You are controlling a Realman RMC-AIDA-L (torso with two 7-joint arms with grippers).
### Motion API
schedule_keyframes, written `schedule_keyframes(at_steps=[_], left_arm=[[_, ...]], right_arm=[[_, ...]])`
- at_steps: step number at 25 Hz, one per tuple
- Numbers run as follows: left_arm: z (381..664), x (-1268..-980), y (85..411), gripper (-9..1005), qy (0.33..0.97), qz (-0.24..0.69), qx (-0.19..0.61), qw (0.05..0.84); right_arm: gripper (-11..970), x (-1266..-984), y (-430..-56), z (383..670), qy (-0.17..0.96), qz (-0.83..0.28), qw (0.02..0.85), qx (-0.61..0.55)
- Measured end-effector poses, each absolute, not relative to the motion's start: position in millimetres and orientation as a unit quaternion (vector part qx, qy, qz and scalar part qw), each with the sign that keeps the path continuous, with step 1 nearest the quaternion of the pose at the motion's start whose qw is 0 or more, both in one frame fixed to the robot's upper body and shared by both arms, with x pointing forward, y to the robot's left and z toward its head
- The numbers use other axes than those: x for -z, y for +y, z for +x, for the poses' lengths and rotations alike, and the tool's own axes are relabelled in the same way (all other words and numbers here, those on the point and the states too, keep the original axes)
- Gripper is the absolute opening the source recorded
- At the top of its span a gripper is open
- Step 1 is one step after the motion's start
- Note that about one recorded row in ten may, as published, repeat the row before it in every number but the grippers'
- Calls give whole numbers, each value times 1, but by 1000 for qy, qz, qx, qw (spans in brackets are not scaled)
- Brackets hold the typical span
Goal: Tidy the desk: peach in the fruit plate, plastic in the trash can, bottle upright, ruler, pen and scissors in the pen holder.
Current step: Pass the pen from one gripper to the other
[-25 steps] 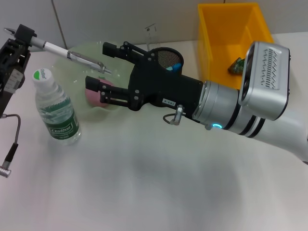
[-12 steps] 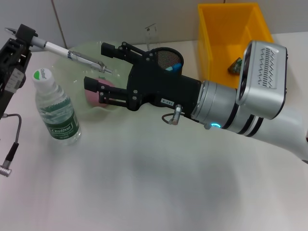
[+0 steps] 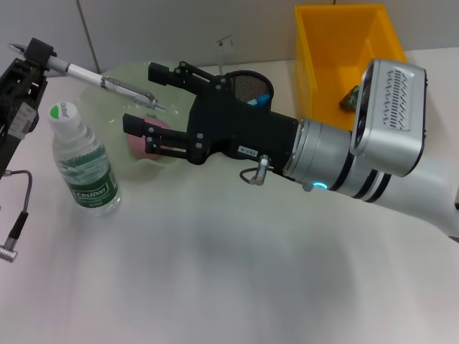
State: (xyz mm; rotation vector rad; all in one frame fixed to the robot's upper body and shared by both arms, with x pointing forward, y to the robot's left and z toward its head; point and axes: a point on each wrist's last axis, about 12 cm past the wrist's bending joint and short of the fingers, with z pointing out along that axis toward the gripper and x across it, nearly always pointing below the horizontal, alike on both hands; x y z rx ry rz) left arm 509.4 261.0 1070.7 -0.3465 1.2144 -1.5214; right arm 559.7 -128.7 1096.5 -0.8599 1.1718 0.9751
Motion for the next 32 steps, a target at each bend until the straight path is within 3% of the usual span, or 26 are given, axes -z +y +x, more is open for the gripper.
schedule_keyframes(at_steps=[32], left_arm=[[511,-1072,262,149,508,-154,650,544]], right_arm=[[810,-1099,-125,562,508,-388,639,-428]])
